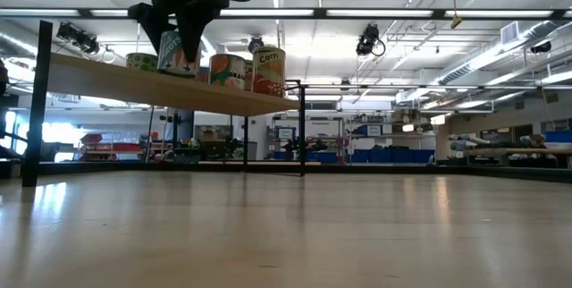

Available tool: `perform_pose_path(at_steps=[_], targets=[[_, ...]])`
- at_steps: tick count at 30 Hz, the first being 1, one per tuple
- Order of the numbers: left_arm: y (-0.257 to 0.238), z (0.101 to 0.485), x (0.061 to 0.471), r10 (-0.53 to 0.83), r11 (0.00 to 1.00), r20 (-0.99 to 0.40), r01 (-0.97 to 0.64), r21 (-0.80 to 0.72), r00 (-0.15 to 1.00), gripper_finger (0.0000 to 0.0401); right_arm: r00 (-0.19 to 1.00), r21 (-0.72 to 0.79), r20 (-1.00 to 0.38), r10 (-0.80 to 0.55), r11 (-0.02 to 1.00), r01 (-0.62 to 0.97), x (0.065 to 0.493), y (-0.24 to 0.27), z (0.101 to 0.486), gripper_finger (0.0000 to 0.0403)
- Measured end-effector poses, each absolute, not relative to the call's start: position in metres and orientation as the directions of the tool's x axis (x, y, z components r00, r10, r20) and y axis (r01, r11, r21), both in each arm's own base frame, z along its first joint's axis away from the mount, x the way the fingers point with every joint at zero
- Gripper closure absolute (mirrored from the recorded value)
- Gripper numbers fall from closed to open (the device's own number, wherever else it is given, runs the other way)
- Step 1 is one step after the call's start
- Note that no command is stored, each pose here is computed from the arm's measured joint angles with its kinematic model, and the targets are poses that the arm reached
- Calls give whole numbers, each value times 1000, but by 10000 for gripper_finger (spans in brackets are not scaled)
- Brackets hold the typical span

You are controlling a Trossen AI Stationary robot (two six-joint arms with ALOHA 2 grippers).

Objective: Pick and place cans onto a shelf
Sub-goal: Put the canned carrots on the shelf

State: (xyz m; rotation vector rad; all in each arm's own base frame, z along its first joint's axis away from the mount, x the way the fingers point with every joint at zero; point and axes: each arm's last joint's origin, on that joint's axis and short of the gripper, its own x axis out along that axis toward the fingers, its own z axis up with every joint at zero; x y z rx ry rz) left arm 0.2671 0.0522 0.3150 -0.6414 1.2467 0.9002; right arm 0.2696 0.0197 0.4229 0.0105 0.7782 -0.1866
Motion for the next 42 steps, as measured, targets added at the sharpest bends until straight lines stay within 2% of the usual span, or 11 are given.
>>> perform_pose_path(at_steps=[2,7,10,14,18,25,28,31,35,39,42], targets=[[52,315,267,222,513,-973,-856,59,66,112,697,-57,-699,-163,983,173,270,20,423,55],[54,315,266,224,507,-973,-859,66,57,48,698,-46,-701,-147,986,162,270,20,423,55],[54,315,266,227,507,-972,-859,68,57,29,698,-39,-703,-137,987,154,270,20,423,55],[54,320,267,229,505,-970,-862,51,76,26,698,-50,-703,-136,988,143,270,20,423,55],[55,339,270,244,503,-959,-864,-2,145,25,698,-43,-706,-119,991,126,270,21,423,55],[59,373,269,388,475,-894,-880,-15,225,24,699,-9,-711,-79,995,104,269,18,423,55],[60,375,272,380,475,-887,-878,-54,260,27,701,-6,-709,-77,995,103,268,18,424,55],[57,370,275,319,483,-906,-870,-96,277,51,702,-7,-708,-77,995,103,267,18,424,55],[54,368,274,295,471,-918,-876,-101,265,113,699,-8,-710,-82,994,108,267,17,424,55],[52,365,277,231,478,-934,-868,-134,271,204,698,-8,-710,-89,993,118,267,14,424,55],[50,354,285,228,490,-949,-868,-83,219,281,698,-8,-710,-93,992,125,267,13,424,55]])
